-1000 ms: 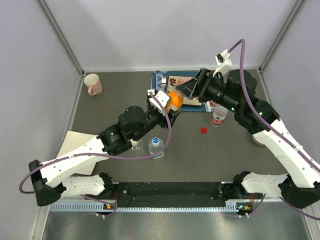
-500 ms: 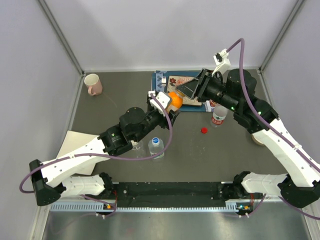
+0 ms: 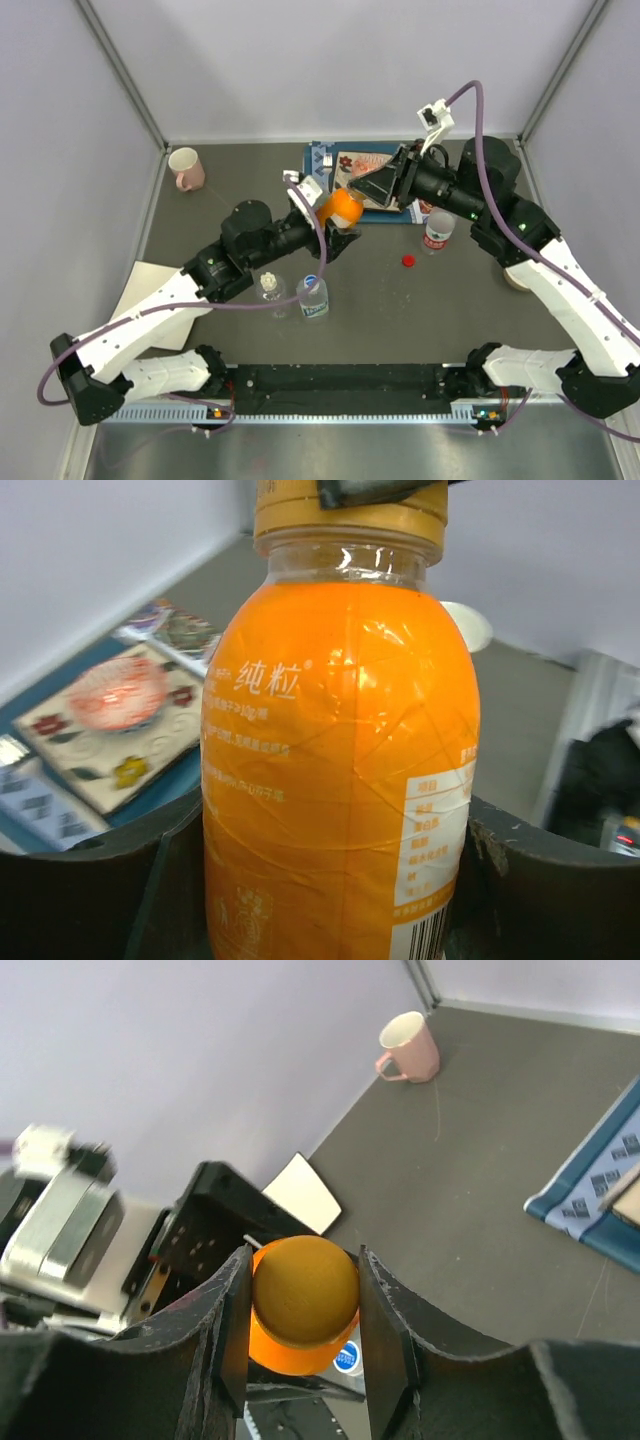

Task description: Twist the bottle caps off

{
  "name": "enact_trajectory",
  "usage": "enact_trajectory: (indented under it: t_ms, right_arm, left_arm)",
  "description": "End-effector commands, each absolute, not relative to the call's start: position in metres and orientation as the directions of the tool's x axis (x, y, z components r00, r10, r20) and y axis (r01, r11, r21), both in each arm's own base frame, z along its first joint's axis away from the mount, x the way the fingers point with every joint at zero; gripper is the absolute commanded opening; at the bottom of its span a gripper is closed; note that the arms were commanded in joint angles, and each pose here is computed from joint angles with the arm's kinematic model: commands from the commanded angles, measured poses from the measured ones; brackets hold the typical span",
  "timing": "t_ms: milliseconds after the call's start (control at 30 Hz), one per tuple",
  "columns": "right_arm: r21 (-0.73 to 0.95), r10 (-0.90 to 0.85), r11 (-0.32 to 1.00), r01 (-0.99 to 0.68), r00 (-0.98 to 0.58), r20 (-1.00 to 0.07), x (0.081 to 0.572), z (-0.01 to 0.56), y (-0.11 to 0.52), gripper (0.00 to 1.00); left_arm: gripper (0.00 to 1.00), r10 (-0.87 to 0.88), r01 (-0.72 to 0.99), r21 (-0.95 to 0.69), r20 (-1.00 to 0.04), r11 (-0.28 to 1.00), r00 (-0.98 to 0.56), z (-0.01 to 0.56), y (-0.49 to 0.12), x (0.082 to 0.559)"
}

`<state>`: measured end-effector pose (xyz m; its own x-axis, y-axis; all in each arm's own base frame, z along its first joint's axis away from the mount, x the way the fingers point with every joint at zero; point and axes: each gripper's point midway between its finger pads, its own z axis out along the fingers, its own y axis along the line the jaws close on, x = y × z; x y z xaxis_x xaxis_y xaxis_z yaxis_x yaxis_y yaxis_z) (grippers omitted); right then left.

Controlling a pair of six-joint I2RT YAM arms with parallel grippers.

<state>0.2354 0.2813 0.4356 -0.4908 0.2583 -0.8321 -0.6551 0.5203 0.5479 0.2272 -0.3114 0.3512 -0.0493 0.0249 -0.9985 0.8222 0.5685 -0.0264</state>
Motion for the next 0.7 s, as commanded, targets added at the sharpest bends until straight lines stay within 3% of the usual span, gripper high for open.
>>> enact_trajectory:
  t_ms: [0, 167, 300, 667]
  right_arm:
    - [0.447, 0.105, 0.29, -0.846, -0.436, -0.894, 0.185, 0.447, 0.298, 0.0]
    - [0.332, 0.042, 0.172, -0.927, -0.33, -0.943, 0.163, 0.451, 0.297, 0.0]
    - [0.243, -0.003, -0.018, -0.97, -0.243, -0.97, 0.131, 0.447, 0.297, 0.0]
    - [0.016, -0.001, -0.278, -0.96, -0.017, -1.0, 0.079, 0.438, 0.277, 0.0]
  left_arm:
    - [0.34, -0.181, 0.992, -0.089, -0.981, 0.093, -0.071, 0.427, -0.325, 0.153]
    - [0.35, -0.147, 0.974, -0.162, -0.972, -0.159, -0.186, 0.431, -0.316, 0.13]
    - [0.36, -0.136, 0.941, -0.198, -0.961, -0.273, -0.241, 0.438, -0.313, 0.121]
    - [0.36, -0.081, 0.853, -0.23, -0.95, -0.469, -0.301, 0.444, -0.304, 0.094]
